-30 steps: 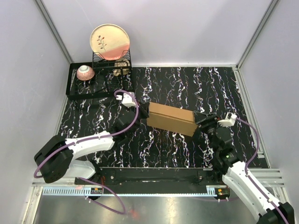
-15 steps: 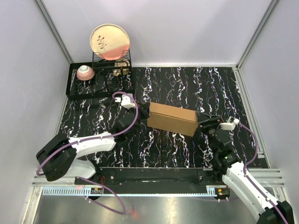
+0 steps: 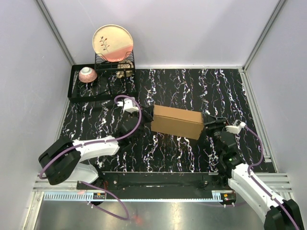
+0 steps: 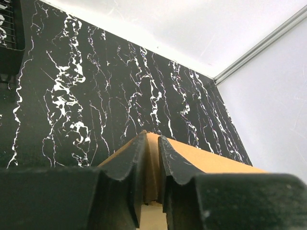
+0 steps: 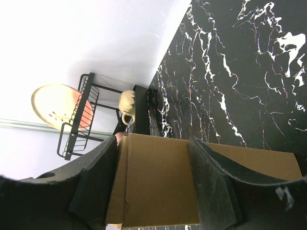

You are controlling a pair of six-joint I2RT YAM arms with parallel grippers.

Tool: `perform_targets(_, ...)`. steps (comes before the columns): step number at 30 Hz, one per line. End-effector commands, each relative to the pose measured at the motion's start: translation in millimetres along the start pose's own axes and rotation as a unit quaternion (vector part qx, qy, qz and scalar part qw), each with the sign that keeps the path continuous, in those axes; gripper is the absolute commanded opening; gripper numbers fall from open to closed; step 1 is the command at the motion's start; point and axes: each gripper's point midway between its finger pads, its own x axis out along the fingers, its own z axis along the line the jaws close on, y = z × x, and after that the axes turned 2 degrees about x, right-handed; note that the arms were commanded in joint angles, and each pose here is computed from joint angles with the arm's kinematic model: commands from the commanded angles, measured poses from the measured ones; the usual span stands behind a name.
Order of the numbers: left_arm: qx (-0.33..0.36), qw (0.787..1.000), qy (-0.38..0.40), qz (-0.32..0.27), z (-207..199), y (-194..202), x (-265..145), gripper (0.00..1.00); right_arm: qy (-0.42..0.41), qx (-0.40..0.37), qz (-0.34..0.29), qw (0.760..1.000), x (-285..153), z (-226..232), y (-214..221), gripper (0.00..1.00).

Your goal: Fold the paper box

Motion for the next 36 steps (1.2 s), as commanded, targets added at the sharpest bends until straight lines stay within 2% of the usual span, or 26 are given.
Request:
perform_targets(1,0.109,0.984,-0.071,0.123,67.3,71.7,-27.9,0.24,0.171,-0.067,0.043,0.982,-23.5,-118.1,22.9,0.0)
perform_targets(2,0.103,0.986,-0.064,0.114,61.7,64.0,-28.1,0.35,0.17,-0.068,0.042,0.982,-24.2,-117.4,22.1,0.0)
perform_targets(5,0.096,0.99,-0.041,0.096,46.8,45.8,-28.8,0.55,0.166,-0.067,0.041,0.983,-25.1,-115.6,21.1,0.01)
perform_targets(9,0.088,0.993,-0.024,0.081,34.0,23.7,-28.1,0.65,0.162,-0.071,0.042,0.983,-25.2,-113.8,21.0,0.04)
perform_targets(16,0.022,0.998,-0.002,0.066,29.6,-6.6,-26.4,0.68,0.16,-0.081,0.053,0.982,-24.1,-114.4,24.9,0.07)
perform_targets(24,-0.045,0.994,0.063,0.078,23.8,11.6,-36.1,0.62,0.153,-0.086,0.057,0.983,-22.2,-112.0,26.6,0.07)
perform_targets(30,-0.041,0.996,0.04,0.072,34.7,6.8,-41.4,0.64,0.146,-0.097,0.067,0.982,-22.3,-110.2,29.2,0.1)
perform_targets(34,-0.011,0.999,-0.008,0.051,48.9,-11.0,-42.4,0.66,0.14,-0.105,0.086,0.981,-21.6,-105.6,35.1,0.21)
perform_targets(36,0.003,0.999,-0.026,0.046,55.9,-15.7,-44.3,0.66,0.135,-0.107,0.089,0.981,-20.3,-98.3,34.9,0.34)
